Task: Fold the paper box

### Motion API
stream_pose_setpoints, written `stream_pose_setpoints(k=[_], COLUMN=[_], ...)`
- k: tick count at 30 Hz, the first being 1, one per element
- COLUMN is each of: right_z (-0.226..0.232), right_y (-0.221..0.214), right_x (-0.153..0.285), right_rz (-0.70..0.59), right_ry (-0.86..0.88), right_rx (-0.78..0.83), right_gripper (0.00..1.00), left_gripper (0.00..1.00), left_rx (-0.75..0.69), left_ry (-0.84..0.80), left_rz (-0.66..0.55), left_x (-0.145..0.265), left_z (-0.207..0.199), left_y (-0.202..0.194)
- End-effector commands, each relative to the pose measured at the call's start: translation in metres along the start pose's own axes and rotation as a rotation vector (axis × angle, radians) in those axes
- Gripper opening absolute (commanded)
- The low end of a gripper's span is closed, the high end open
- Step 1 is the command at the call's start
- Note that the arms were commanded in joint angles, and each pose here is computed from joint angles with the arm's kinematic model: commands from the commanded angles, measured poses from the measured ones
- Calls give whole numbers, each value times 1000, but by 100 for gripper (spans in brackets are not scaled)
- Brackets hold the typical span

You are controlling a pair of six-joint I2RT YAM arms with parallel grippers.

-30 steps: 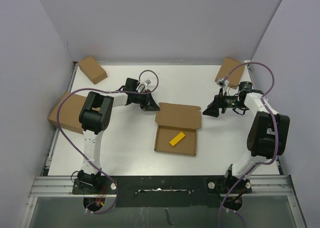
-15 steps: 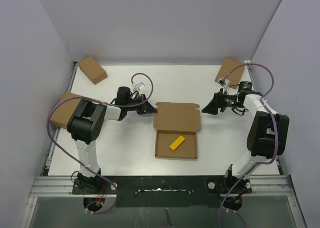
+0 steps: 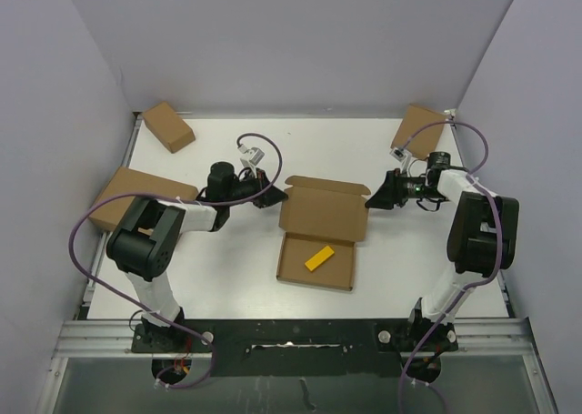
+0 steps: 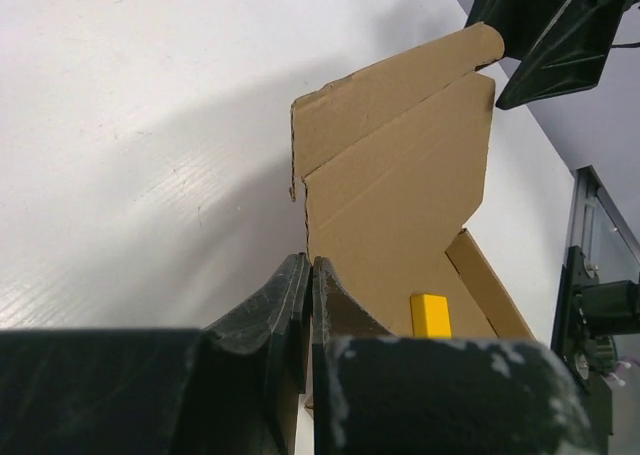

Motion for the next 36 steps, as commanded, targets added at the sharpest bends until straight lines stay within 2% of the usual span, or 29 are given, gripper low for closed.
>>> stream_pose_setpoints(k=[1,4,13,16,20,22,26,30,36], right_z=[5,10,16,17,19,21,26,30,34], right_y=[21,24,26,27,29,32,39,44,48], right_x=[1,-1,-8,-9,-8,-7,-1,4,6], right_rz=[-21,-27,-6,-6,-11,-15,-20,-22,-23], right_ry=[30,53,77,83,82,79,62,46,47], right_rx=[59,79,100,105,125,150,221,274,317], right_gripper=[53,44,25,17,0,0,0,0,0], left_gripper=[0,0,0,0,0,1,16,26,33], left_rx=[-143,-146,-155,-158,-157,-141,-80,-39,-27], left_ry=[-54,-48,-53,-59,-75,-81,-100,-99,-64], left_rz=[-106,-111,-118,-118,-103,-83,-29,49,104], left_x=[5,6,8,8,9,10,15,17,21], left_z=[-25,-26,-31,-32,-36,-37,-40,-45,-53], left_y=[26,27,30,30,29,29,30,30,35])
Point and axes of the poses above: each gripper's point midway between its finger pads, its own x axis back along the fingers, its own z axis along the line the jaws close on, y = z × x, the point moved 6 cm from there along x, back along the fingers, and after that the axes turned 15 degrees about x, right-handed, at the moved point
